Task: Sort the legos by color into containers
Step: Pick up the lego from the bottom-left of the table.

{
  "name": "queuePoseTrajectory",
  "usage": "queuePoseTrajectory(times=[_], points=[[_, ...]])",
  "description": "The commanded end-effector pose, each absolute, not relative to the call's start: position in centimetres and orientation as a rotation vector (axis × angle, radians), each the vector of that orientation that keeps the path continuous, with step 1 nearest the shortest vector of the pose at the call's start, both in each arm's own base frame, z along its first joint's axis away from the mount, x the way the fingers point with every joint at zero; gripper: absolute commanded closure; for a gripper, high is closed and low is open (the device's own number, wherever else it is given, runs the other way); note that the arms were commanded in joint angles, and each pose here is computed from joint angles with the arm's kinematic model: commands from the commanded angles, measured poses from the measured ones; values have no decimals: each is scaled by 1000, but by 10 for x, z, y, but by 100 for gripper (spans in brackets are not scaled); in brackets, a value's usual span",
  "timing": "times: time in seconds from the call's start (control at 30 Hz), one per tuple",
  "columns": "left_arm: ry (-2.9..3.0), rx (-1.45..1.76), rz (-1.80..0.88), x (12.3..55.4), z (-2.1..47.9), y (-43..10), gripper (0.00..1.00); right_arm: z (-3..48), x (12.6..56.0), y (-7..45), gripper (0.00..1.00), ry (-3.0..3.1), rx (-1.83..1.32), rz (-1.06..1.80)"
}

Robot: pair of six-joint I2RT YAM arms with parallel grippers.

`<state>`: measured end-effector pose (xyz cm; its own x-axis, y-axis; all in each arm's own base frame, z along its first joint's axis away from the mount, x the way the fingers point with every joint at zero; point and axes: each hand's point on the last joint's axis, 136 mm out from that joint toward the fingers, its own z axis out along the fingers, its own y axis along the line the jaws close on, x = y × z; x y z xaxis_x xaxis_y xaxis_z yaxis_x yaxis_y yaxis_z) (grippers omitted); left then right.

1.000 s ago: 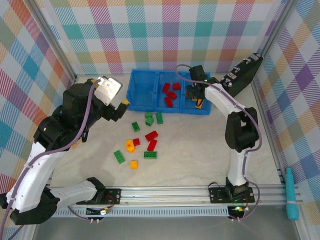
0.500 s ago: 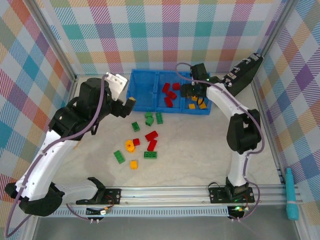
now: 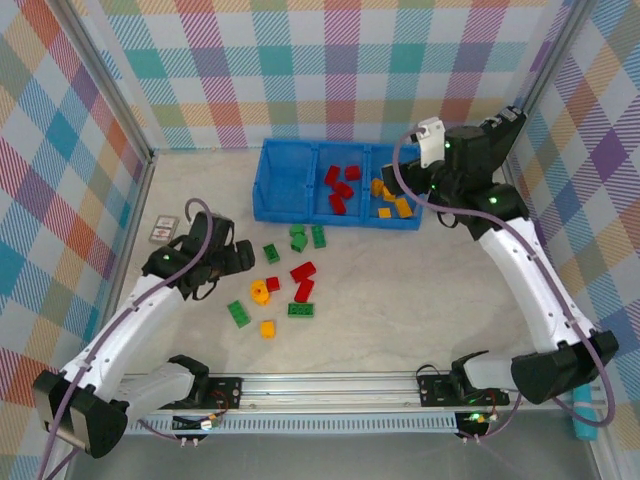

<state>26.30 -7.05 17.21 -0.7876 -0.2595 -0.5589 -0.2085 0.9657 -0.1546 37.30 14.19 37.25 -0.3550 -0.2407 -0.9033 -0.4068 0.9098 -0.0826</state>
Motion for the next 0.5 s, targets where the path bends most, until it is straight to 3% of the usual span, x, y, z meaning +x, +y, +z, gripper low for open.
queuePoseTrajectory(times=[0.0, 0.17, 0.37, 0.47], points=[[2453, -533, -197, 272, 161, -73, 10, 403, 375, 143, 1, 1838, -538, 151], [2537, -619, -50, 259, 123, -58, 10, 445, 370, 174, 1, 1759, -661, 317], [2605, -708, -9, 241, 82, -54, 11, 553, 349, 196, 1, 1525, -743, 447], [2654, -735, 14, 228, 62, -56, 12, 569, 345, 194, 1, 1482, -699, 470]])
